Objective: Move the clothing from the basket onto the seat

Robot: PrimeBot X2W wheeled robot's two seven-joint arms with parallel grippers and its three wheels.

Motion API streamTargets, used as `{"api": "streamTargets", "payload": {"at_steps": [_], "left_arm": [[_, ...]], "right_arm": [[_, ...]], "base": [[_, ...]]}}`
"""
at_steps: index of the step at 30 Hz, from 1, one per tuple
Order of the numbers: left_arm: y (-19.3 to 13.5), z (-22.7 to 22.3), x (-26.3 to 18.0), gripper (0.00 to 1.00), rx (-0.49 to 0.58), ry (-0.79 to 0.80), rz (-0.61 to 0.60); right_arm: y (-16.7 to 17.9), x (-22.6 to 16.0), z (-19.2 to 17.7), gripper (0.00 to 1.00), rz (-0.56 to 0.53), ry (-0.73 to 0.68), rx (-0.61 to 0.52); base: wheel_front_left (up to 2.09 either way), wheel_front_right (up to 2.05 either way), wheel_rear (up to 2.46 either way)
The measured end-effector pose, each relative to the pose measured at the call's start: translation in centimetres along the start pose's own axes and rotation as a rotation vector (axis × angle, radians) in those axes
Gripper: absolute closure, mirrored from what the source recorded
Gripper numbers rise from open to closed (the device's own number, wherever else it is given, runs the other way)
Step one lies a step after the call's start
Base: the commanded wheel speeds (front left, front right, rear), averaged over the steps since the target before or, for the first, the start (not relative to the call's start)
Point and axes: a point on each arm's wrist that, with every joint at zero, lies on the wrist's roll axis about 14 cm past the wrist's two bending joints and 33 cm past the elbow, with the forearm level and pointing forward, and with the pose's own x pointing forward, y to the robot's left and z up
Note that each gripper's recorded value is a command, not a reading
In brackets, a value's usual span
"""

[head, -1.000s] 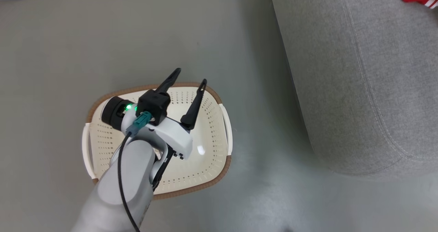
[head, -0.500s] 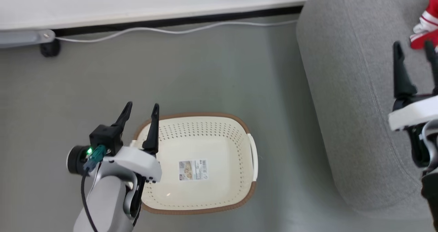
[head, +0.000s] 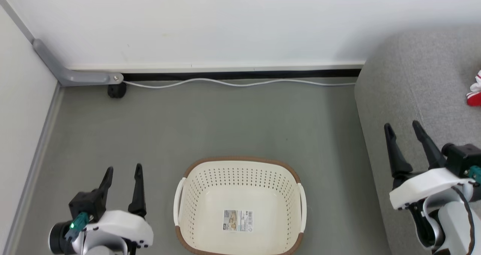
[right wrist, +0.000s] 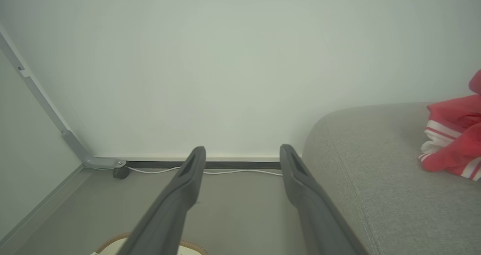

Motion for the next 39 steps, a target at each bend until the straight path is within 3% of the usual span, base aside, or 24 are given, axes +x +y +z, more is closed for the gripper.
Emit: {"api": "streamTargets", "payload": {"at_steps": [8, 28, 29, 35, 39], "left_arm": [[2.1, 0.6, -3.1, 0.00, 0.001, -0.035, 0.055], [-1.3, 2.1, -3.6, 0.00, -0.041, -0.089, -0.070], [-1.4, 2.1, -3.6, 1.00, -0.044, -0.089, -0.071], [-1.2, -0.9, -4.5, 1.00, -0.068, 0.005, -0.051], [-1.1, -1.0, -4.5, 1.00, -0.110, 0.015, -0.041]], "right_arm": [[1.7, -2.9, -1.4, 0.00, 0.003, 0.026, 0.027], [0.7, -5.9, -0.9, 0.00, -0.061, -0.009, 0.022], [0.6, -5.9, -0.9, 1.00, -0.064, -0.009, 0.023], [1.0, -7.4, -4.2, 1.00, -0.086, 0.084, 0.070], [0.8, -7.5, -4.2, 1.00, -0.101, 0.081, 0.110]], "base": [[0.00, 0.00, 0.00], [0.00, 0.00, 0.00], [0.00, 0.00, 0.00], [0.00, 0.00, 0.00], [0.00, 0.00, 0.00]]}}
